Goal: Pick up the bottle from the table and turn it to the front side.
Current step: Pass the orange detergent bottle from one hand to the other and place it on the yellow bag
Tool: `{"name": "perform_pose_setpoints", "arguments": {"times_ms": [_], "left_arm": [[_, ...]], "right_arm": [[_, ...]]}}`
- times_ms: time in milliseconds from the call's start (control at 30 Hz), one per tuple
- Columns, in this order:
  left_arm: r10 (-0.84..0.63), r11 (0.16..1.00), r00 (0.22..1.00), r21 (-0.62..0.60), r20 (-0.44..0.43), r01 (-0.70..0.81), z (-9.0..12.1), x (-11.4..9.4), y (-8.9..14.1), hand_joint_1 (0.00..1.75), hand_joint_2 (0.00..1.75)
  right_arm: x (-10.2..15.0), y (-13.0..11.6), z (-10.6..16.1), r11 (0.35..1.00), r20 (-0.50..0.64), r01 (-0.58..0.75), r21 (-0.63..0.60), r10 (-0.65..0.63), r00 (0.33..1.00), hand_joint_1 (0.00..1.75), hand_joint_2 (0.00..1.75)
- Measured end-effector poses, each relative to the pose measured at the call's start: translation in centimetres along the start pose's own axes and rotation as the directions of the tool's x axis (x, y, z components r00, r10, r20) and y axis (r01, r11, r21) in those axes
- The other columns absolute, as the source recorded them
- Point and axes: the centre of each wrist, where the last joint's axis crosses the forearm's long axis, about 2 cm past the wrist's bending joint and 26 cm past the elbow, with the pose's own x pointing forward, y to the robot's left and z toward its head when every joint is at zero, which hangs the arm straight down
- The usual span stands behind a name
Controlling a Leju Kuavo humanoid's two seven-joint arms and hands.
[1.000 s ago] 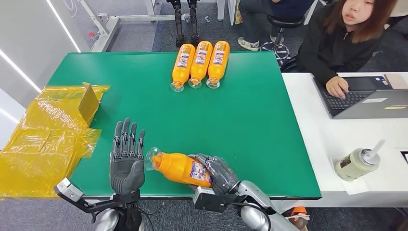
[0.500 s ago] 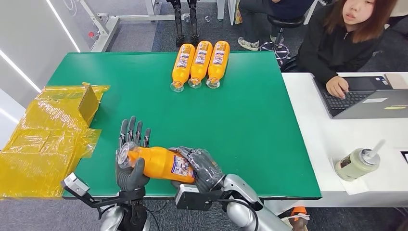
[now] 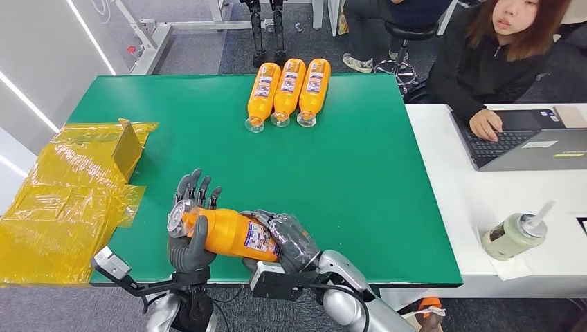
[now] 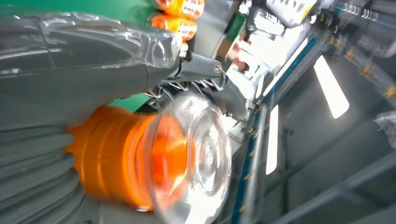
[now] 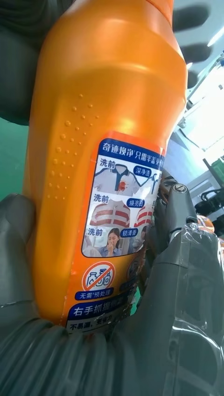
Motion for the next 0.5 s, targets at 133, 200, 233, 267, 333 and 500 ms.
{"name": "perform_pose_setpoints", "arguments": {"times_ms": [133,200,233,267,333,500], "left_arm": [[-0.009,1.0,1.0,0.004,-0.002,0.009,0.13,0.0,0.0,1.75,1.75],[-0.009,1.0,1.0,0.008,-0.005,0.009,0.32,-0.06,0.01,1.75,1.75],[-0.008,1.0,1.0,0.009,-0.005,0.008,0.39,-0.07,0.01,1.75,1.75],[-0.008,1.0,1.0,0.01,-0.006,0.008,0.43,-0.07,0.01,1.75,1.75],[-0.008,1.0,1.0,0.011,-0.006,0.008,0.46,-0.07,0.03,1.75,1.75],[-0.009,1.0,1.0,0.016,-0.006,0.009,0.57,-0.06,0.09,1.75,1.75]], "right_arm": [[-0.11,0.09,0.06,1.0,-0.002,-0.001,0.008,0.001,1.0,1.71,1.75],[-0.22,0.16,0.1,1.0,-0.001,-0.003,0.015,0.003,1.0,1.71,1.75],[-0.26,0.18,0.11,1.0,-0.001,-0.004,0.017,0.004,1.0,1.71,1.75],[-0.29,0.21,0.11,1.0,-0.001,-0.005,0.019,0.005,1.0,1.71,1.75],[-0.32,0.24,0.1,1.0,-0.001,-0.006,0.02,0.006,1.0,1.71,1.75],[-0.34,0.32,-0.02,1.0,-0.002,-0.004,0.025,0.004,1.0,1.57,1.75]]}}
